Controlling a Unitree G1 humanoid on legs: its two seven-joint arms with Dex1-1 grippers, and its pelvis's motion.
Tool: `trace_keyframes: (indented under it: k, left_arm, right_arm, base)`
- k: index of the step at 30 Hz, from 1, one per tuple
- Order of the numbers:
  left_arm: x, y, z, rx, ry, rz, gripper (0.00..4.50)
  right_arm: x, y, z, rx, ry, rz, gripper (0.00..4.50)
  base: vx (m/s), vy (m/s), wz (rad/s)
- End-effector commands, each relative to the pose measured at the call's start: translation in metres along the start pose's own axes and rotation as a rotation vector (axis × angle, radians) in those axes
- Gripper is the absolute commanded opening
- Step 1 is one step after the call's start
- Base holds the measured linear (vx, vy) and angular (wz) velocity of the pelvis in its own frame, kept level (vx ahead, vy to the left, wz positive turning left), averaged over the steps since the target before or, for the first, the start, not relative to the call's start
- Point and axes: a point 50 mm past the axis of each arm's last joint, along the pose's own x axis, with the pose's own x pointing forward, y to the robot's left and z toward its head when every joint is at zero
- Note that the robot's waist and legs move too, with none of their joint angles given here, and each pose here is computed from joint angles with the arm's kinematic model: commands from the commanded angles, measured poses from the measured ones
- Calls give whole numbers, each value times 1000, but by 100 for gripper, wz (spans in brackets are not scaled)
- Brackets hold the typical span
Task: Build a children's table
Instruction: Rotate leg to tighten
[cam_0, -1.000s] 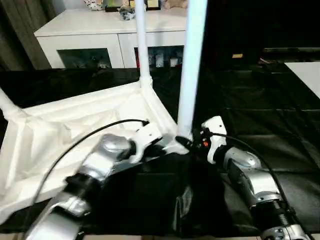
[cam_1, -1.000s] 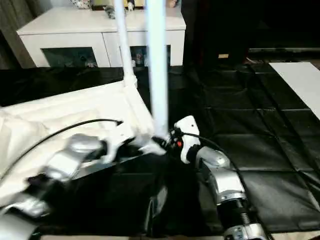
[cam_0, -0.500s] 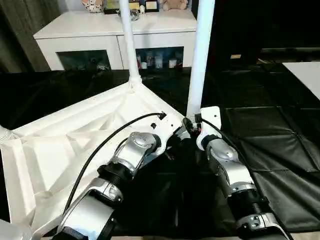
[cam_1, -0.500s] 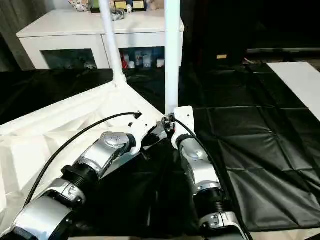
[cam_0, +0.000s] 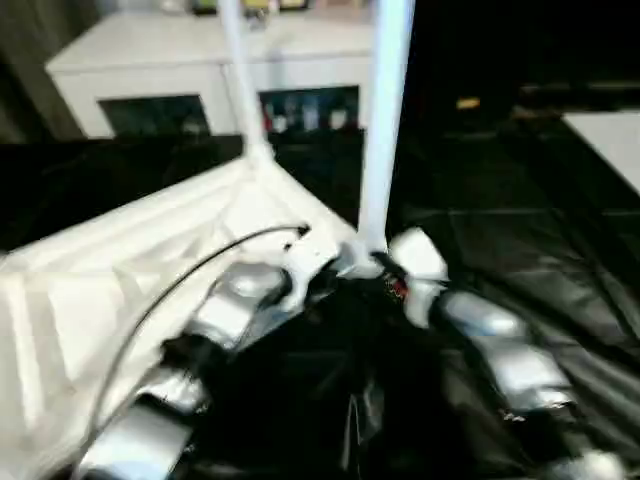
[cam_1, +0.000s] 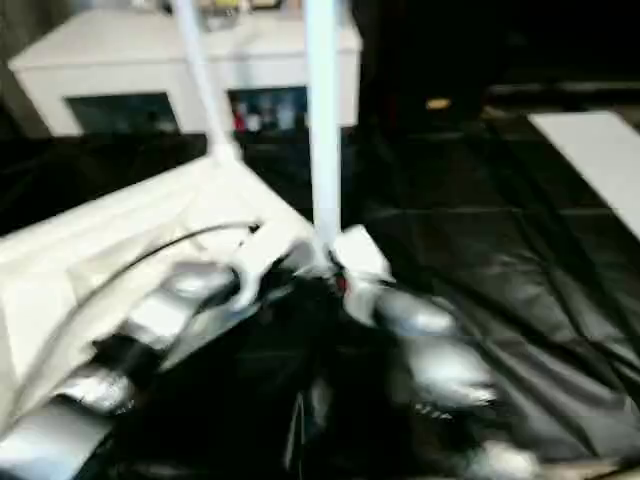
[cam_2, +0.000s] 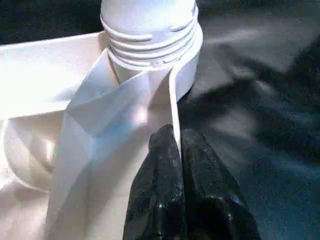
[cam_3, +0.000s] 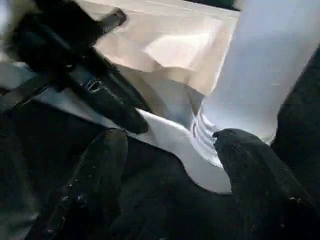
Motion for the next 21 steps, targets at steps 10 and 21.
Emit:
trace_keyframes:
  k: [10, 21]
  left_arm:
    - [-24, -31, -17, 29, 41, -328, 0]
    - [-28, -30, -17, 27, 54, -313, 0]
  right_arm:
    - [-23, -2, 10, -81, 38, 149, 312]
    - [0, 5, 4, -41, 42, 204, 312]
  base:
    - [0, 0, 0]
    - [0, 0, 0]
